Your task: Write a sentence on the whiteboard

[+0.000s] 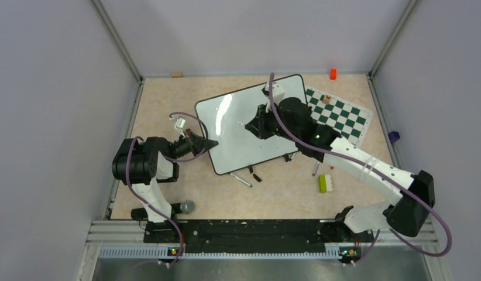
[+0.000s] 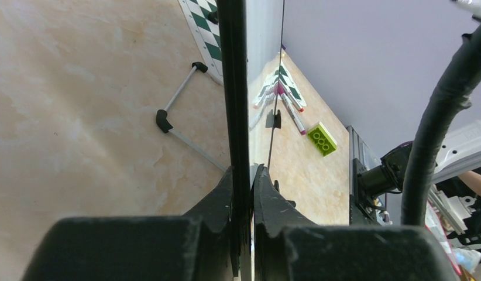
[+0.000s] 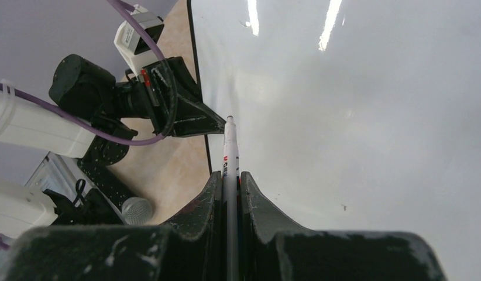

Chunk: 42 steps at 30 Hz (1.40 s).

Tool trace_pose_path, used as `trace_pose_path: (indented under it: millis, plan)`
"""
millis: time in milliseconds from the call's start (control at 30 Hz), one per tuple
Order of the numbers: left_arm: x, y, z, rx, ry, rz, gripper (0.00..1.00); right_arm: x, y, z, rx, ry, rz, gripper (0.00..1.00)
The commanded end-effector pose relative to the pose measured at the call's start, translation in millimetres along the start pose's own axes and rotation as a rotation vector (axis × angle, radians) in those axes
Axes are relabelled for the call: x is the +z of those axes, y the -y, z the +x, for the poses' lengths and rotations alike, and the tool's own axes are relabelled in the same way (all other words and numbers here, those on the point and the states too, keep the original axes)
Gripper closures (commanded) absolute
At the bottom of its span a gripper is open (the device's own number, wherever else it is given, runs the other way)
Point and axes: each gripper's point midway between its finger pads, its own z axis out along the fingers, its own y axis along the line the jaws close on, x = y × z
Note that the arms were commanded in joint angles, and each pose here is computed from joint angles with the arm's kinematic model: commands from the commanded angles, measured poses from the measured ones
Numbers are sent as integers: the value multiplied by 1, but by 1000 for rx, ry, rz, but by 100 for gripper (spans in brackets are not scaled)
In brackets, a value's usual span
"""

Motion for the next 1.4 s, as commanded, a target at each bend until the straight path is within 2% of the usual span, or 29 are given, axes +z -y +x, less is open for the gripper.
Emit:
trace_pose_path:
  millis: [0, 333, 700, 1367]
  plan:
    - [2, -10, 30, 84, -63, 27, 100, 19, -31, -16, 46, 40, -57, 100]
    - [2, -11, 30, 94, -58, 20, 100, 62, -48, -30, -26, 27, 73, 100]
    - [2, -11, 31, 90, -61, 22, 100, 105, -51, -35, -85, -8, 109, 100]
    - [2, -13, 32, 72, -67, 24, 100, 138, -40, -45, -136, 16, 156, 100]
